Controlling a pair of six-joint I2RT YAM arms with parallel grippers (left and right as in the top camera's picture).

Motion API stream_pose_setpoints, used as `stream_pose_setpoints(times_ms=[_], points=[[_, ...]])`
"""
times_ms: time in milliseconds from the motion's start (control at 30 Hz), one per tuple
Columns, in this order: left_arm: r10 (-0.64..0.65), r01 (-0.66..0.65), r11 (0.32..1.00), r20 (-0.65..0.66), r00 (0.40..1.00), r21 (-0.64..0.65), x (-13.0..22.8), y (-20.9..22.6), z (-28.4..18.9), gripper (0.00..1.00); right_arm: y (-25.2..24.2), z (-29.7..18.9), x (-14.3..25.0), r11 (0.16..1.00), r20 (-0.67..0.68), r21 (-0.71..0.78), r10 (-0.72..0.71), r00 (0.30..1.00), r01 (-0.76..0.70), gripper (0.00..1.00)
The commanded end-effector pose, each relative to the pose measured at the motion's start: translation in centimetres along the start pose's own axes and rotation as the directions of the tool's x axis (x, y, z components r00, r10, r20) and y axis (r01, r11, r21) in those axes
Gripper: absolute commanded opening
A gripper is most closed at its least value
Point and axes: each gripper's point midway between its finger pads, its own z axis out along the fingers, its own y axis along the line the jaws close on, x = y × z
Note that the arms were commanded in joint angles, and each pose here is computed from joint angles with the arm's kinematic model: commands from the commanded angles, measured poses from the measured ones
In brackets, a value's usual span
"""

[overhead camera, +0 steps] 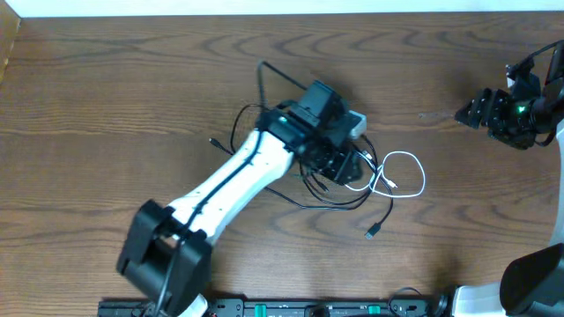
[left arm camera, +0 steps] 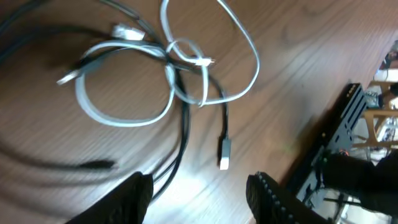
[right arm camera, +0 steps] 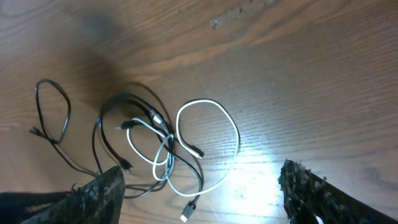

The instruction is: Untangle cables

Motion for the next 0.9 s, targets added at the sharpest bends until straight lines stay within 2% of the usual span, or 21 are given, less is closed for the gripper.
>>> stream_pose_setpoints(times_ms=[0,200,433,500,633,733,867], points=[[0.01,-0.009,0.999,-0.007,1.0,0.031,-0.6,-1.5,3.0,0.55,0.2,0.1,0.1,1.0,-0.005,0.002,-0.008,1.0,0.008,0.77],[0.03,-0.029,0.999,-0.002,1.0,0.04,-1.2,-1.7,7.9,0.68,0.1,0.2,0.2,1.0,-0.007,0.009,-0.007,1.0,0.007,0.77],[-0.054,0.054,0.998,0.002,0.999,0.038,-1.5,0.4,12.5,0.68,0.0,0.2,0.3,1.0,-0.011,0.014,-0.014,1.0,0.014,0.78],[-0.067,0.067,0.997,-0.006,0.998,0.035,-1.3,0.8,13.0,0.62,0.0,0.2,0.2,1.0,-0.01,0.013,-0.014,1.0,0.014,0.78],[-0.065,0.065,0.997,0.013,0.998,0.038,-1.8,0.8,12.4,0.26,0.0,0.2,0.3,1.0,-0.012,0.014,-0.013,1.0,0.013,0.79],[-0.07,0.068,0.997,0.055,0.996,0.039,-3.1,1.1,10.8,0.08,0.0,0.2,0.3,1.0,-0.013,0.014,-0.013,1.0,0.013,0.8],[-0.07,0.058,0.995,0.155,0.985,0.08,-5.7,0.5,6.1,0.08,0.1,0.4,0.5,1.0,-0.019,0.012,-0.015,1.0,0.015,0.81]])
